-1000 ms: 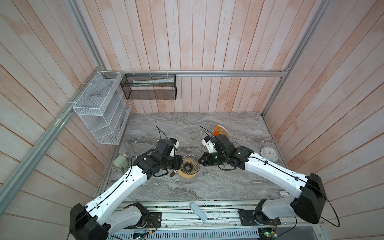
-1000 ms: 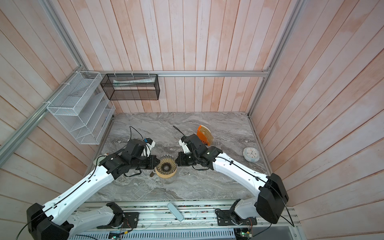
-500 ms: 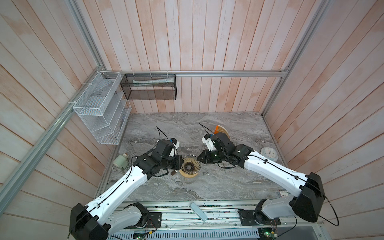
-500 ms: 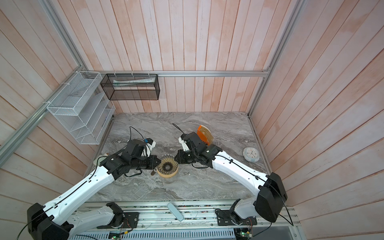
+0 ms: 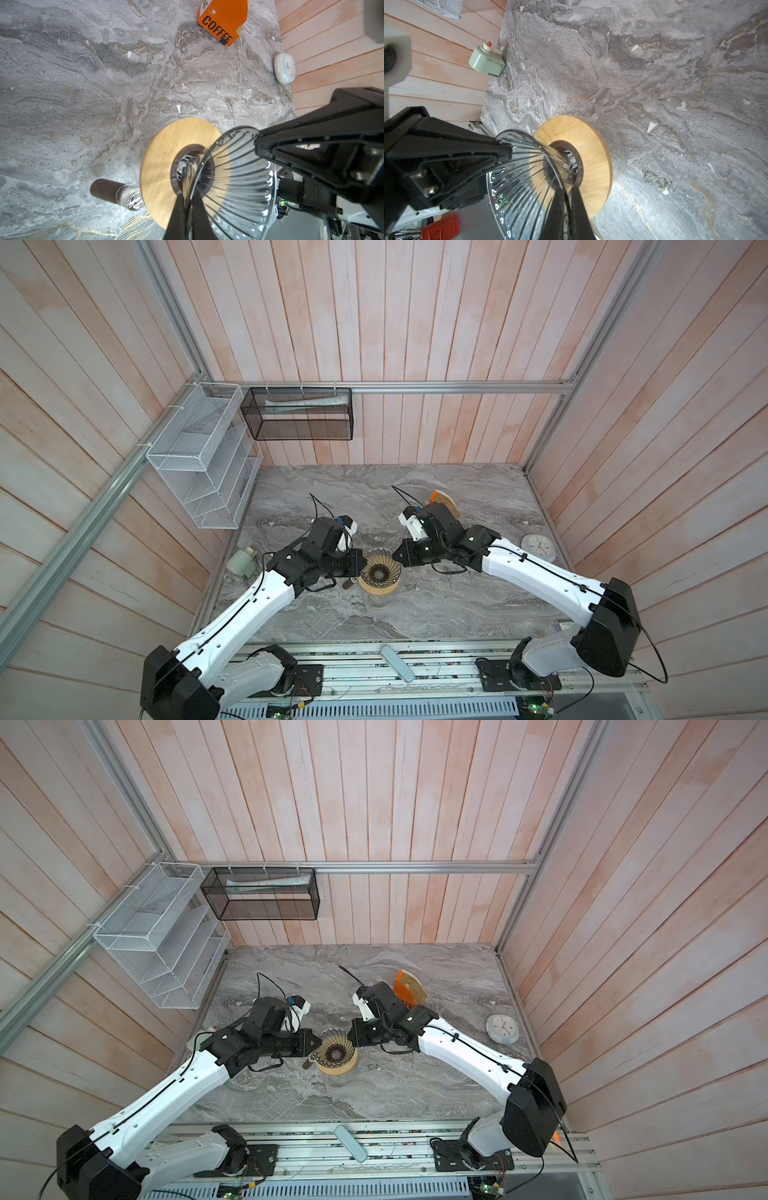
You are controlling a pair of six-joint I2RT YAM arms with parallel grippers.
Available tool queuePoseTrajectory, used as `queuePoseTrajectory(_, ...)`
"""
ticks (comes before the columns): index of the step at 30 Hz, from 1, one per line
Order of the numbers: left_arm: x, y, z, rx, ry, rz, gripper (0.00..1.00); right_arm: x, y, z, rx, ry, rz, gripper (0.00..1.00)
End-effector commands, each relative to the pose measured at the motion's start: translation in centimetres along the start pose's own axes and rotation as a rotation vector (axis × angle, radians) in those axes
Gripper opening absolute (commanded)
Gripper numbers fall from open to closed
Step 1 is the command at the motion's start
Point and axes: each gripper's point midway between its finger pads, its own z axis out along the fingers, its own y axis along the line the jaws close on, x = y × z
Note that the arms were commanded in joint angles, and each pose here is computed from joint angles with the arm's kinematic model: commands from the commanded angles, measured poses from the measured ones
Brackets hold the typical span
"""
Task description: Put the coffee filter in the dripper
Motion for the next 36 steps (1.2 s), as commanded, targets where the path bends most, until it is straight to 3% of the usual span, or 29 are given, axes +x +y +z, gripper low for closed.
queuePoseTrajectory(1, 2.8, 1.5, 1.2, -0.039, 0.105, -0.017, 0.0, 0.0, -0.7, 0.4, 0.045, 0.008, 0.013, 0.02)
queuePoseTrajectory(36, 4.4, 3.1, 2.2, -0.067, 0.143, -0.038, 0.0, 2.2, -3.2, 2.5, 0.083, 0.052, 0.04, 0.0)
